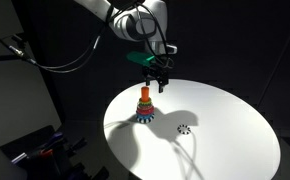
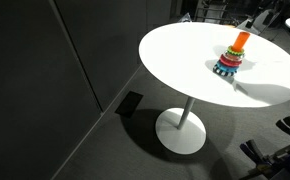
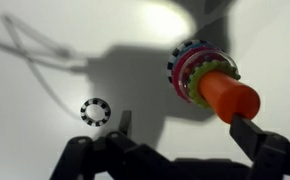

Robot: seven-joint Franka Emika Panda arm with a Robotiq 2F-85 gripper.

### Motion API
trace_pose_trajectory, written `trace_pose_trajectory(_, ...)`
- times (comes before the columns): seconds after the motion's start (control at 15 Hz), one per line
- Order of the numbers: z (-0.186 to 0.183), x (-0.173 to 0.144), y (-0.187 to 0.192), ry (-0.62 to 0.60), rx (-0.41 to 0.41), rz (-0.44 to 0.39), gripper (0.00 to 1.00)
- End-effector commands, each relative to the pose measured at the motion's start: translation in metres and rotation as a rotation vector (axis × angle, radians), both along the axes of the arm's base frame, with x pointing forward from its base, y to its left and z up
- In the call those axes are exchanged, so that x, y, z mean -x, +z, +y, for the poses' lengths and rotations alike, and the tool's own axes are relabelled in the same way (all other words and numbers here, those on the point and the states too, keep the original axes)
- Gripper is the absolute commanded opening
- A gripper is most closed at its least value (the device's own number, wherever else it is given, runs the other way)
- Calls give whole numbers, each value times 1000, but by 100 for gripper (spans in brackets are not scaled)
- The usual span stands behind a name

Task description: Place the black and white ring on the stack

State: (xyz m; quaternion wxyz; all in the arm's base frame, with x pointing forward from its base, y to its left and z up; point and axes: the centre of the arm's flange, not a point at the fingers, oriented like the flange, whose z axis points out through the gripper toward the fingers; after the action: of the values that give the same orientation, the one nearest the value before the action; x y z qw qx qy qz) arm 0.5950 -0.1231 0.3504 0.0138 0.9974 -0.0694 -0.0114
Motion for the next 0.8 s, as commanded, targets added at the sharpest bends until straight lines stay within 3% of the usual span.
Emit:
trace_pose_trajectory(0.0,-20,-6,2,-49,31,3,100)
trace_pose_trajectory(0.73,-75,-19,-44,-199,84,45,100)
